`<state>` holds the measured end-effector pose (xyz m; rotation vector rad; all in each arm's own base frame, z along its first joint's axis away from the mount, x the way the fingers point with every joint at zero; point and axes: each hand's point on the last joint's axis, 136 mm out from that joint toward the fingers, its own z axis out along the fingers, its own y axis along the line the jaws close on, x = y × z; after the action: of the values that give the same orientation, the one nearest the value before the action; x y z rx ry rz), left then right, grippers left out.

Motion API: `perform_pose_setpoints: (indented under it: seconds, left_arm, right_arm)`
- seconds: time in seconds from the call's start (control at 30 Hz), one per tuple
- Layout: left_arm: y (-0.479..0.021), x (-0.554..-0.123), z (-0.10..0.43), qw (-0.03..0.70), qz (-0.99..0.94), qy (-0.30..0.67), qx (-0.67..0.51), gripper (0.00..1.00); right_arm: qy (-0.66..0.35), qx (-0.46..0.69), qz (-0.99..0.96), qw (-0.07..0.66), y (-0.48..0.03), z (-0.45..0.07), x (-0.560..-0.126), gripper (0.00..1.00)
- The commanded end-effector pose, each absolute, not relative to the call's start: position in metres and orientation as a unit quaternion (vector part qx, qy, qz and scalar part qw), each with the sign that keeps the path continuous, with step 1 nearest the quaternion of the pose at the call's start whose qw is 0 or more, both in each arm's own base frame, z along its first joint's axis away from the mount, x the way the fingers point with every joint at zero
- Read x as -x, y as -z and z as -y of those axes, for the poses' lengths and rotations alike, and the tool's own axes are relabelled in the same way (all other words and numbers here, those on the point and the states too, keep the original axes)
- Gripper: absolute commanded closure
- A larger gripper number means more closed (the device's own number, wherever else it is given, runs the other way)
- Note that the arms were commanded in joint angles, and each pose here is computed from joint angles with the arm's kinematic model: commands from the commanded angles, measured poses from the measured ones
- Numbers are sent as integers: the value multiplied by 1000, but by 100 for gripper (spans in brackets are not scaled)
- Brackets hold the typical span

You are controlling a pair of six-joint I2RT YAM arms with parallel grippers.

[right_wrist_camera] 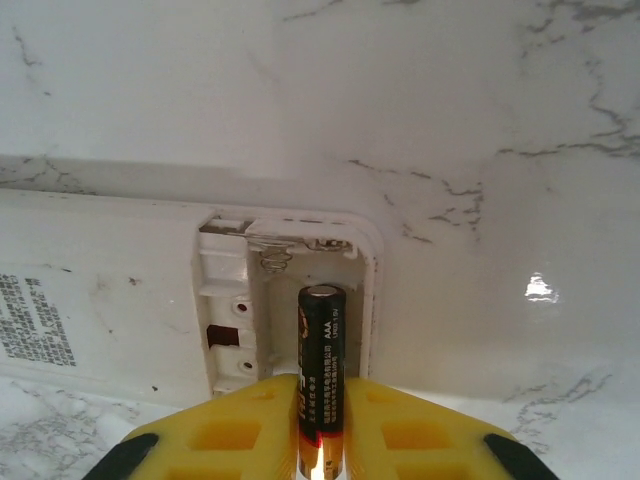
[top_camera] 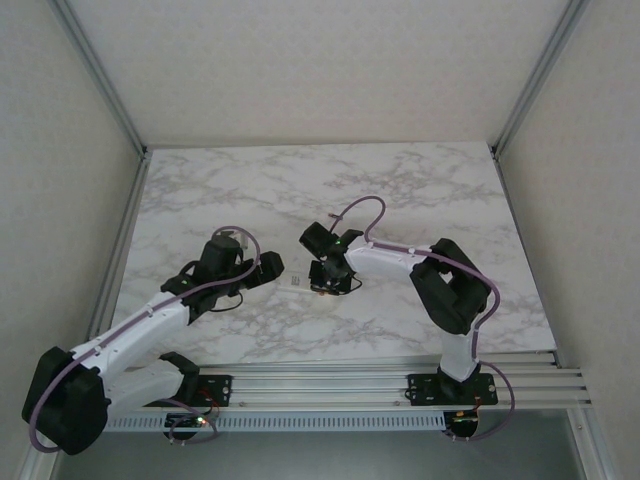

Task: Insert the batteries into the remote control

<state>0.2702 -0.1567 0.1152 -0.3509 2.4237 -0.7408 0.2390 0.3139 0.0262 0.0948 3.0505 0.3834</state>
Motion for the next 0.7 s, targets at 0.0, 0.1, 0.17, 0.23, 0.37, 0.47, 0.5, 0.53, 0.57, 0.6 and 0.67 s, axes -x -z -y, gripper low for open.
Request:
perform_pose_setpoints:
  seconds: [0.0,0.1,0.17,0.23,0.37,0.47,0.5,0.53,0.57,0.6,0.67]
  left_arm:
    - [-104,-269,155,279,-911,274,132,0]
    - [-88,-265,159,255,-919,271,127,6]
    - [-79,-263,163,237,-924,272,124,15]
    - [-73,-262,167,229,-927,272,120,24]
    - [-66,-266,170,225,-928,270,122,29]
    - [-57,-267,170,217,-931,264,127,29]
    - [-54,-268,170,215,-932,261,129,29]
    - [-51,-268,169,211,-934,258,132,29]
    - [-48,-268,170,207,-935,257,132,29]
    - [-45,-268,170,204,-935,257,134,29]
    - [-43,-268,172,203,-935,258,135,29]
  right_arm:
    - [-132,-26,-990,40,-28,-320,-245,85]
    - [-137,-24,-989,42,-30,-322,-246,86]
    - [-142,-19,-989,43,-33,-325,-246,86]
    - [-149,-16,-988,44,-35,-328,-246,85]
    - [-156,-9,-987,39,-36,-335,-245,84]
    - [-154,-4,-987,37,-34,-336,-242,84]
    - [-155,-3,-987,37,-35,-337,-242,83]
    - [-154,-4,-987,37,-34,-337,-242,83]
    - [-153,-5,-988,37,-34,-337,-242,82]
    - [-152,-4,-988,38,-33,-336,-242,81]
    - [-141,-6,-989,39,-31,-333,-243,80]
